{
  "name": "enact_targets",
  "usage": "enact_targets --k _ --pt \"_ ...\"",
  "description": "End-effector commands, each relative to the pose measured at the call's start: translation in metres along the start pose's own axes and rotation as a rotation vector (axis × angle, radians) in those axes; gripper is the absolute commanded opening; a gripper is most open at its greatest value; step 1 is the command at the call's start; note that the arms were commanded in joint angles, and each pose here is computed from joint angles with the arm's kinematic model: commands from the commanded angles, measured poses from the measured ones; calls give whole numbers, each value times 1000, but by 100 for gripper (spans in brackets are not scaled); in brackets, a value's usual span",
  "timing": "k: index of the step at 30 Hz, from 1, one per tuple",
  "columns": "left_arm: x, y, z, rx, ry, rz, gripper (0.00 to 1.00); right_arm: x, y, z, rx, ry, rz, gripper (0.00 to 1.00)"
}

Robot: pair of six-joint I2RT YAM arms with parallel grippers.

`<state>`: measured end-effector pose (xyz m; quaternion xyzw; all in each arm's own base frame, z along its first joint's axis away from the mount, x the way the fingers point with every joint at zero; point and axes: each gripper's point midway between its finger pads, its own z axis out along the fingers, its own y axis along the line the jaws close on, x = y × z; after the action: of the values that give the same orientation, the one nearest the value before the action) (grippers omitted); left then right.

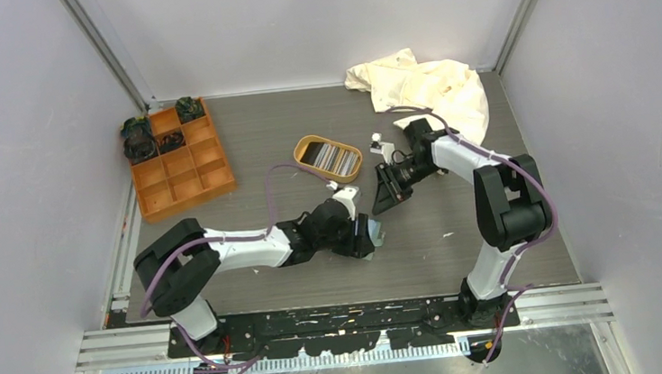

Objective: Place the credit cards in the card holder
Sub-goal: Open the card holder at the center of the board.

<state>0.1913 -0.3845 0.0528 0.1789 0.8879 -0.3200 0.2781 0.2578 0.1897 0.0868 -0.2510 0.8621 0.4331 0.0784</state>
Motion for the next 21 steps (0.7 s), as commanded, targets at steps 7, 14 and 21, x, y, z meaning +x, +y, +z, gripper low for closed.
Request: enact_targets --k 7,14,21 --pt "-32 -22 -15 228 -140 -79 53 -13 -12 49 172 16 104 21" --pt "-43 -6 -46 173 -220 -63 53 7 -35 57 331 167 28 21" --pt "-36 41 -76 24 -196 -76 71 12 -36 56 329 212 -8 21"
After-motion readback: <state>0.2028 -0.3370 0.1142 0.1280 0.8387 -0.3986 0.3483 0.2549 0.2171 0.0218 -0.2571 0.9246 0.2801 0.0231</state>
